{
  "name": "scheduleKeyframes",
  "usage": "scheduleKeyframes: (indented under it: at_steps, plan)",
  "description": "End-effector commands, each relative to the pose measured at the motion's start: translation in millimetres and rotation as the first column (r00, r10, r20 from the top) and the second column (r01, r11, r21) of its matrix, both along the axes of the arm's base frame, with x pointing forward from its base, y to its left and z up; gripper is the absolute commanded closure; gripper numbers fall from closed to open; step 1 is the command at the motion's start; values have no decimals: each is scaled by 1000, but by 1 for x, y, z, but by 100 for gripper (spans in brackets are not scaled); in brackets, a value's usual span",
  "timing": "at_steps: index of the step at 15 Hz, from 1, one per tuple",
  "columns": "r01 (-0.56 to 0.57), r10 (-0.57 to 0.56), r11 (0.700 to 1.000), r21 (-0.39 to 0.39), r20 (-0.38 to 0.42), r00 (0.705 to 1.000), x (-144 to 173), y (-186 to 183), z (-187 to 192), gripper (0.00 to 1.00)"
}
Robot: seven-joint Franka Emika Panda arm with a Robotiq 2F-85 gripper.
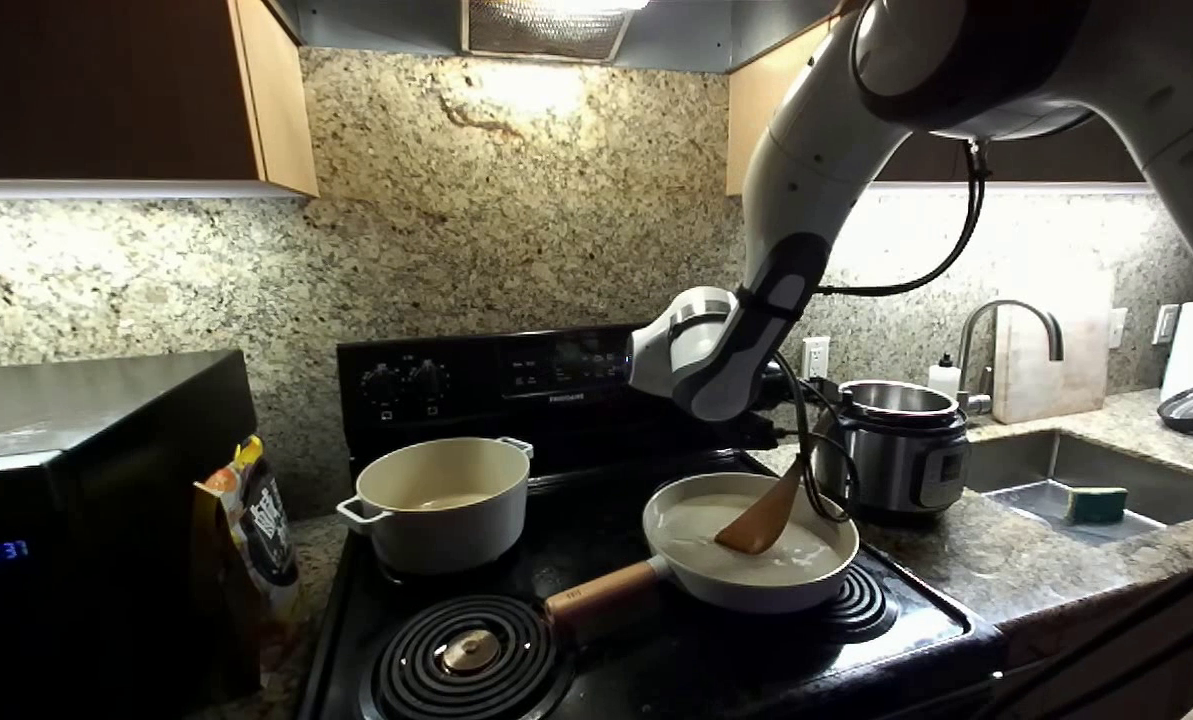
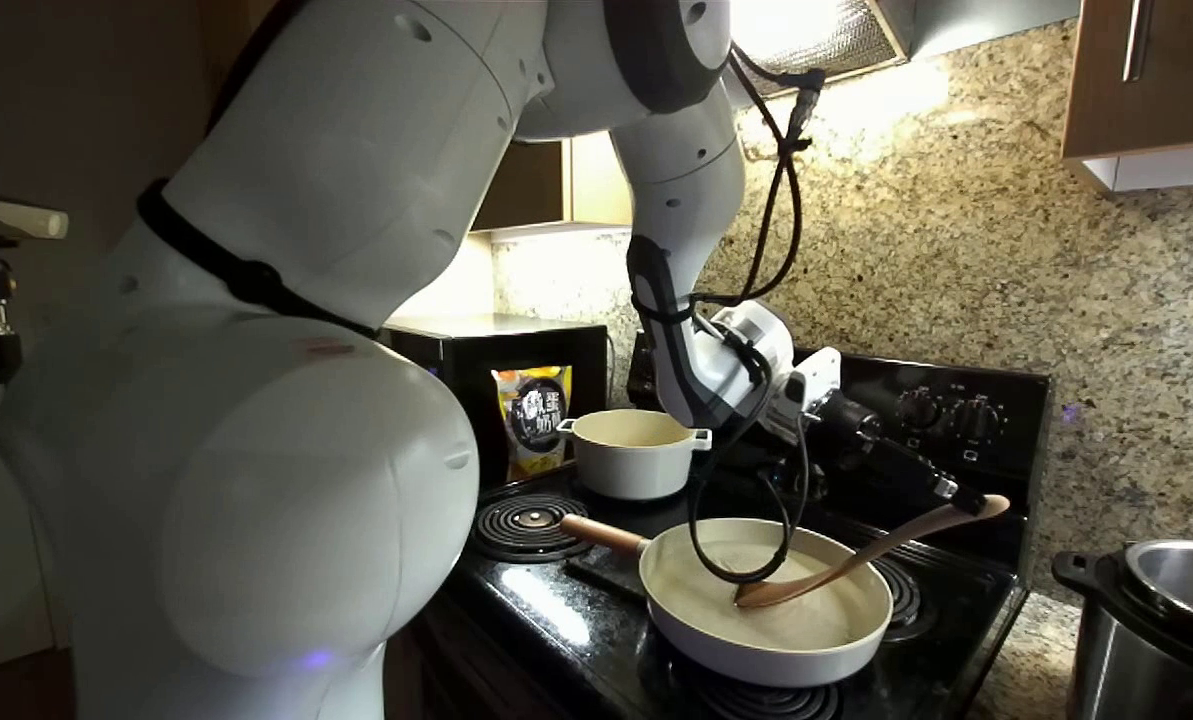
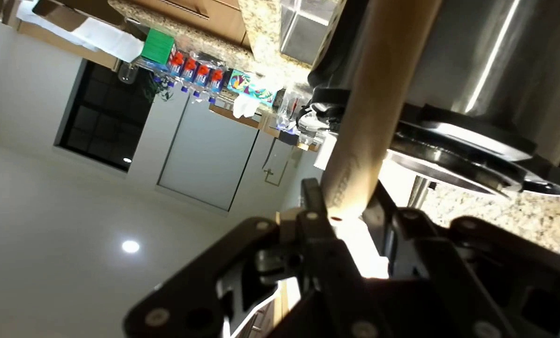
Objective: Use the spatula to stir the water
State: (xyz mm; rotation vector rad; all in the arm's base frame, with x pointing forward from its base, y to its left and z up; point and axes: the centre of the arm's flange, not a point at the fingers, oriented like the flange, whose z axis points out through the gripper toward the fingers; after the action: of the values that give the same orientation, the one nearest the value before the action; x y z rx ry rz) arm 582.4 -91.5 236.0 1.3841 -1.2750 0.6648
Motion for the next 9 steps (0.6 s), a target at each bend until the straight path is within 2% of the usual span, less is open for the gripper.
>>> scheduleKeyframes:
  at_steps: [1,4,9]
  plan:
    - [50,-50,998,30,3,999,7,-21,19,89]
    - [54,-54,998,31,8,998,28,-25,24,89]
    - [-4,5,1000,28,-22,1000,56,-2,18,89]
